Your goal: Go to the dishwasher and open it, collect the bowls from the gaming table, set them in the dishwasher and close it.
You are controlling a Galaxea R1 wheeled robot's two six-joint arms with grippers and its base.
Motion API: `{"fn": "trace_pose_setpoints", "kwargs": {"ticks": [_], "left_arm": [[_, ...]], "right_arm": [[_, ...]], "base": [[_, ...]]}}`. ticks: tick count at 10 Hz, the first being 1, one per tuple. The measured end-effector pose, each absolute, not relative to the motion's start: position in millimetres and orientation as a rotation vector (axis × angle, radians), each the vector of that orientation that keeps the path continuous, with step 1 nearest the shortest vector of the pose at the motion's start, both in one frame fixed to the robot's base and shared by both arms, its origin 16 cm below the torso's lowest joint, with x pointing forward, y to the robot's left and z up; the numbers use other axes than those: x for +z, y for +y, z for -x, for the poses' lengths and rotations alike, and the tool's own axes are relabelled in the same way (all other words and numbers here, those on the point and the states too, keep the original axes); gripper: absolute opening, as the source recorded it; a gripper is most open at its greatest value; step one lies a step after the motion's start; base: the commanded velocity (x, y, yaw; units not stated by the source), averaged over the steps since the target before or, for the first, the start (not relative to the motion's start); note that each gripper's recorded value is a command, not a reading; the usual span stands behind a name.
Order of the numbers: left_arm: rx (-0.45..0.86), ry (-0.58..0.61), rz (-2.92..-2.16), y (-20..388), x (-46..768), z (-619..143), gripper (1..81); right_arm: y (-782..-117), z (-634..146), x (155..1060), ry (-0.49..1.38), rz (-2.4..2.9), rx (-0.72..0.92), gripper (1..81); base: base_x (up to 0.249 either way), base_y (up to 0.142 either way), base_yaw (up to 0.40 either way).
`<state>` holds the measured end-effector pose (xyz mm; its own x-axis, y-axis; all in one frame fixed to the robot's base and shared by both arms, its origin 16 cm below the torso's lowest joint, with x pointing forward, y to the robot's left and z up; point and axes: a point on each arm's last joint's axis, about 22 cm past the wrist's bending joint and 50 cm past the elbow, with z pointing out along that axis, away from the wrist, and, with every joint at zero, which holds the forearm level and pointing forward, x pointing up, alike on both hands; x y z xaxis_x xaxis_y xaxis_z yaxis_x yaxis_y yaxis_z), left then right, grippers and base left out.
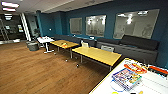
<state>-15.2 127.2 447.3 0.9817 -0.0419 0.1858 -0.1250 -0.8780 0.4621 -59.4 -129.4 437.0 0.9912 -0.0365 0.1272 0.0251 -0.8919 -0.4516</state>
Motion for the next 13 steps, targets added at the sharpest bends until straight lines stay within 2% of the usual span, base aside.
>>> {"fn": "trace_pose_setpoints", "kwargs": {"ticks": [9,13], "left_arm": [[0.232,-0.119,-2.64,129,447,16,81.1],[0.231,-0.118,-2.641,130,447,16,81.1]], "right_arm": [[-129,59,437,0.008,2.666,-0.183,81.1],[-129,60,437,0.008,2.666,-0.181,81.1]], "base": [[0.0,0.0,0.0],[0.0,0.0,-0.161]]}}
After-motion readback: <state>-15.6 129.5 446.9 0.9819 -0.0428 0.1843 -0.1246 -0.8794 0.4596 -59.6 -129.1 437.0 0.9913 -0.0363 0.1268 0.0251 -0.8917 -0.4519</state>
